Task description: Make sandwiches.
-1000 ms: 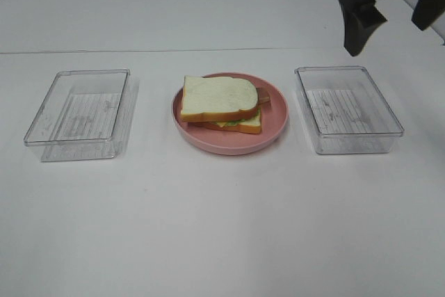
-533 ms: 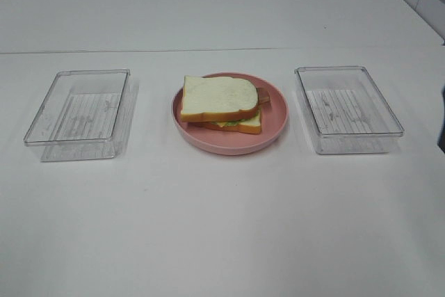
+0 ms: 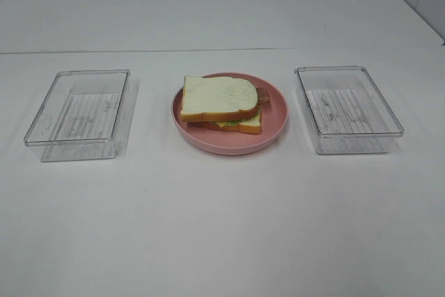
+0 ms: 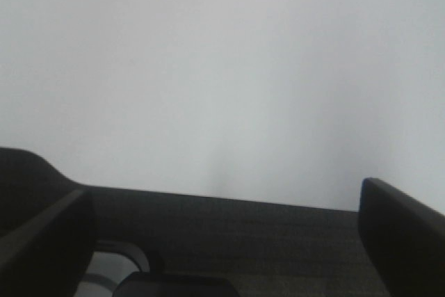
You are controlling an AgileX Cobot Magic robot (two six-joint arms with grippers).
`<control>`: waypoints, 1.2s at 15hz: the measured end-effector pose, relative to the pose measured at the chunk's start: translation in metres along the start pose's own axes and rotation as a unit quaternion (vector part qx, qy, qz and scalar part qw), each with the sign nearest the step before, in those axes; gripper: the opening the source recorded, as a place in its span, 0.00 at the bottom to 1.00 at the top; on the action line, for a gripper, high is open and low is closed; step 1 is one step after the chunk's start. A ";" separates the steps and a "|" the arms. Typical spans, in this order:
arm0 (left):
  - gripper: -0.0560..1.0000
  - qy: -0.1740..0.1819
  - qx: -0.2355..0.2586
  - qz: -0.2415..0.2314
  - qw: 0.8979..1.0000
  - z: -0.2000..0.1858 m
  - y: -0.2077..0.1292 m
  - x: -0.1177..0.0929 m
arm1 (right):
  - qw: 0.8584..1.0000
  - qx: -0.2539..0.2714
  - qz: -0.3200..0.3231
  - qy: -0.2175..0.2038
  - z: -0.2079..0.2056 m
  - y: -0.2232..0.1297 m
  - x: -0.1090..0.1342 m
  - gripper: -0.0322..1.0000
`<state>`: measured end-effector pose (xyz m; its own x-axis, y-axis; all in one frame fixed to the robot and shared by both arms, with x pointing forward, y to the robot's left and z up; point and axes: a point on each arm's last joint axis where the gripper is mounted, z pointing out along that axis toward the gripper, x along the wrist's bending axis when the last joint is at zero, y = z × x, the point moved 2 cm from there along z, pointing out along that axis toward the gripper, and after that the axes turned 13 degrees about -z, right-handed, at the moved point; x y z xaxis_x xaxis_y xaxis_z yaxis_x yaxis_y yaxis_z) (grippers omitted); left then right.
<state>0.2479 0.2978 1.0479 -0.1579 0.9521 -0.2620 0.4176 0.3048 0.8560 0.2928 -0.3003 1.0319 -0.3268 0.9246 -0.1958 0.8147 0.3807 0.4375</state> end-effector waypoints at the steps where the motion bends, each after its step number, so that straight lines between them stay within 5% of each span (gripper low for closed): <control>1: 0.91 0.000 0.000 0.000 1.000 0.000 0.000 0.000 | 1.000 -0.012 0.005 -0.004 -0.002 -0.004 0.001 0.98; 9: 0.91 0.000 0.000 0.000 1.000 0.000 0.000 0.000 | 0.978 -0.185 0.070 -0.068 -0.008 -0.045 0.016 0.98; 18: 0.91 0.000 0.000 0.000 1.000 0.000 0.000 0.000 | 0.977 -0.189 0.071 -0.070 -0.008 -0.046 0.016 0.98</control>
<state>0.2479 0.2978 1.0479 -0.1579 0.9521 -0.2620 0.4176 0.3048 0.8560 0.2465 -0.3027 1.0160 -0.1344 0.9671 -0.2161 0.6037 0.2529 0.7561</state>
